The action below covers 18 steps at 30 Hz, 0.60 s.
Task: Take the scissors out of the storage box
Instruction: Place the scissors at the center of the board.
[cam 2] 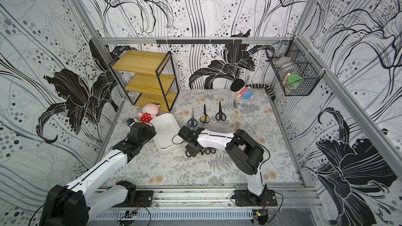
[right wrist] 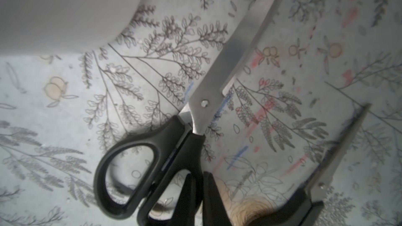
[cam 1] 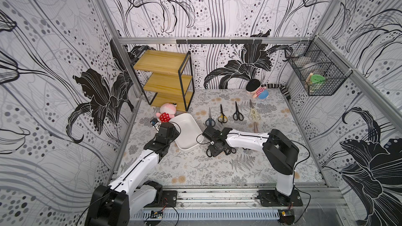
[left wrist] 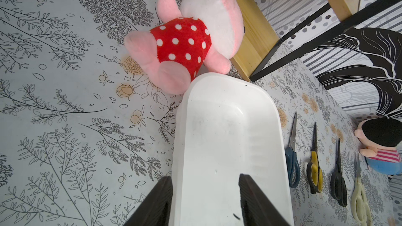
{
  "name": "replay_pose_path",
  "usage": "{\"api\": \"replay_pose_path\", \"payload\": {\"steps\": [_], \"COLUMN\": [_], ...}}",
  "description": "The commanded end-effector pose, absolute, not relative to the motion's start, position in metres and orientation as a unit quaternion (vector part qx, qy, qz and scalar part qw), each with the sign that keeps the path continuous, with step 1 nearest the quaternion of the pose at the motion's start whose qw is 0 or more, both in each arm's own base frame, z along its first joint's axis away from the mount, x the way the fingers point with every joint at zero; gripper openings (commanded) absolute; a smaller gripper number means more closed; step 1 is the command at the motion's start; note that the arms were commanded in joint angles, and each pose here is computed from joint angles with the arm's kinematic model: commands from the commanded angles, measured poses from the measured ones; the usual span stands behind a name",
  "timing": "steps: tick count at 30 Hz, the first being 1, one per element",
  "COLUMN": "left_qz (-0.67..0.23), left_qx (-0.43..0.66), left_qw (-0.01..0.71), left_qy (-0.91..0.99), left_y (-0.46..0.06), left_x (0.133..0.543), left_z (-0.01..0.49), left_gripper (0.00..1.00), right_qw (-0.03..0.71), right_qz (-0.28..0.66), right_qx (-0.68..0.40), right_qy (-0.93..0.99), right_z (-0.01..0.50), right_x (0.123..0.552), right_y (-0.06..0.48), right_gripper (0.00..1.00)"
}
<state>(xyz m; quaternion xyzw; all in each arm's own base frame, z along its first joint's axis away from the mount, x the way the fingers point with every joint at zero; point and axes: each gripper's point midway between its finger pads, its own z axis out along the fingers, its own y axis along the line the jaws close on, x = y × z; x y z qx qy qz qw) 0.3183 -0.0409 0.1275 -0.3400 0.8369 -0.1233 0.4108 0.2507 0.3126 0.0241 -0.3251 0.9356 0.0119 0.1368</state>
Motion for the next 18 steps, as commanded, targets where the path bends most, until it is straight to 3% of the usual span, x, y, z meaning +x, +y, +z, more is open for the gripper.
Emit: {"api": "replay_pose_path", "payload": {"steps": [1, 5, 9, 11, 18], "left_qz": [-0.117, -0.109, -0.091, -0.082, -0.016], "left_qx": [-0.347, -0.346, -0.341, -0.328, -0.251], "left_qw": [0.421, 0.422, 0.439, 0.456, 0.516], "left_qy": [0.830, 0.831, 0.826, 0.823, 0.819], "left_y": [-0.035, -0.033, -0.026, -0.023, -0.012], "left_x": [0.320, 0.319, 0.317, 0.318, 0.330], "left_z": [0.130, 0.130, 0.133, 0.140, 0.164], "left_gripper": [0.54, 0.54, 0.55, 0.55, 0.58], "right_qw": [0.142, 0.138, 0.165, 0.196, 0.315], "right_qz": [0.007, 0.001, 0.003, 0.001, -0.029], "right_qx": [-0.316, -0.311, -0.299, -0.286, -0.216], "right_qy": [0.938, 0.940, 0.940, 0.938, 0.924], "right_z": [0.029, 0.025, 0.039, 0.056, 0.130], "right_x": [0.251, 0.252, 0.258, 0.266, 0.326], "right_y": [0.310, 0.309, 0.308, 0.307, 0.260], "right_gripper": [0.00, 0.00, 0.34, 0.44, 0.48]}}
